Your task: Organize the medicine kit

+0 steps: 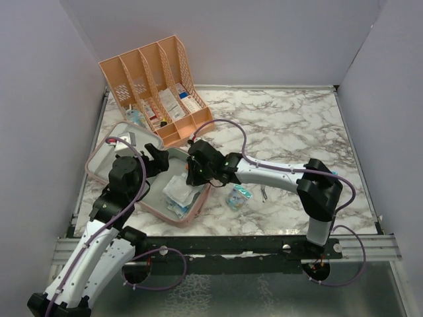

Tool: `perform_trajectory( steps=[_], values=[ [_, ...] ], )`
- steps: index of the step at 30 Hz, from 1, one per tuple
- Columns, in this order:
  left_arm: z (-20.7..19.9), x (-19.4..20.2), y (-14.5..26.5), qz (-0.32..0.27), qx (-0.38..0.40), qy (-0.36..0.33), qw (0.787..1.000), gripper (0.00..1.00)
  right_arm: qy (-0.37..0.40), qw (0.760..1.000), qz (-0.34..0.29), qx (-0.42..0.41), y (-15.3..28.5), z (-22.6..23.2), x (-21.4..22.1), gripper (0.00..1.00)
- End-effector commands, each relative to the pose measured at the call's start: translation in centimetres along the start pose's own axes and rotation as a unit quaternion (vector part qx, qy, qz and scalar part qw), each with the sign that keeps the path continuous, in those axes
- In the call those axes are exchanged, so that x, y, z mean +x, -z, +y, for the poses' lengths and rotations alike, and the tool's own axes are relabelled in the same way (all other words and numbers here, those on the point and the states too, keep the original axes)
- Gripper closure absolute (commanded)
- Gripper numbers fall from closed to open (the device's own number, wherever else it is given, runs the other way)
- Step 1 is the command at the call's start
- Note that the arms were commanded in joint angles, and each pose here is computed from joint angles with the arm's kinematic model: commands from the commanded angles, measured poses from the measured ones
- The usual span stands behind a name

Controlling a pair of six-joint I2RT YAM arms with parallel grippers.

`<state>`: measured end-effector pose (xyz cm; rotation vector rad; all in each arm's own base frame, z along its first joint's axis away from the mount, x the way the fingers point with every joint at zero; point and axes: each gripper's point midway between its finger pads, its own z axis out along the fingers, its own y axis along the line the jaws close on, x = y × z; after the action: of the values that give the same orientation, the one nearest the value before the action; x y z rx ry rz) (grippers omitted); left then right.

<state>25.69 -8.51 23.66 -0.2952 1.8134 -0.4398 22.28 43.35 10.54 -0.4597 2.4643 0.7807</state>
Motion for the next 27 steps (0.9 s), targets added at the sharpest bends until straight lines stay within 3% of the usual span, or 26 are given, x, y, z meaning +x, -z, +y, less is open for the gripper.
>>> perform_trajectory(
  steps=[1,11,16,18,27],
  values=[
    [0.9,2.2,-0.4,0.027,-0.02,0.04,0.999,0.23,0.009,1.0,0.007,-0.009,-1.3,1.4,-0.2,0.99],
    [1.8,3.8,-1.0,0.052,-0.046,0.051,0.996,0.23,0.038,0.996,0.082,-0.018,-1.3,1.5,3.3,0.97],
    [2.5,5.0,-1.2,0.084,-0.068,0.044,0.993,0.23,0.04,0.994,0.094,-0.028,-0.1,1.7,3.8,0.7],
    [2.6,5.3,-1.0,0.092,-0.072,0.042,0.992,0.23,0.036,0.996,0.082,-0.018,0.1,1.6,3.2,0.64],
    [1.8,5.3,-0.7,0.106,-0.059,0.046,0.992,0.23,0.132,0.99,0.033,-0.045,1.2,2.1,1.0,0.65]
  ],
)
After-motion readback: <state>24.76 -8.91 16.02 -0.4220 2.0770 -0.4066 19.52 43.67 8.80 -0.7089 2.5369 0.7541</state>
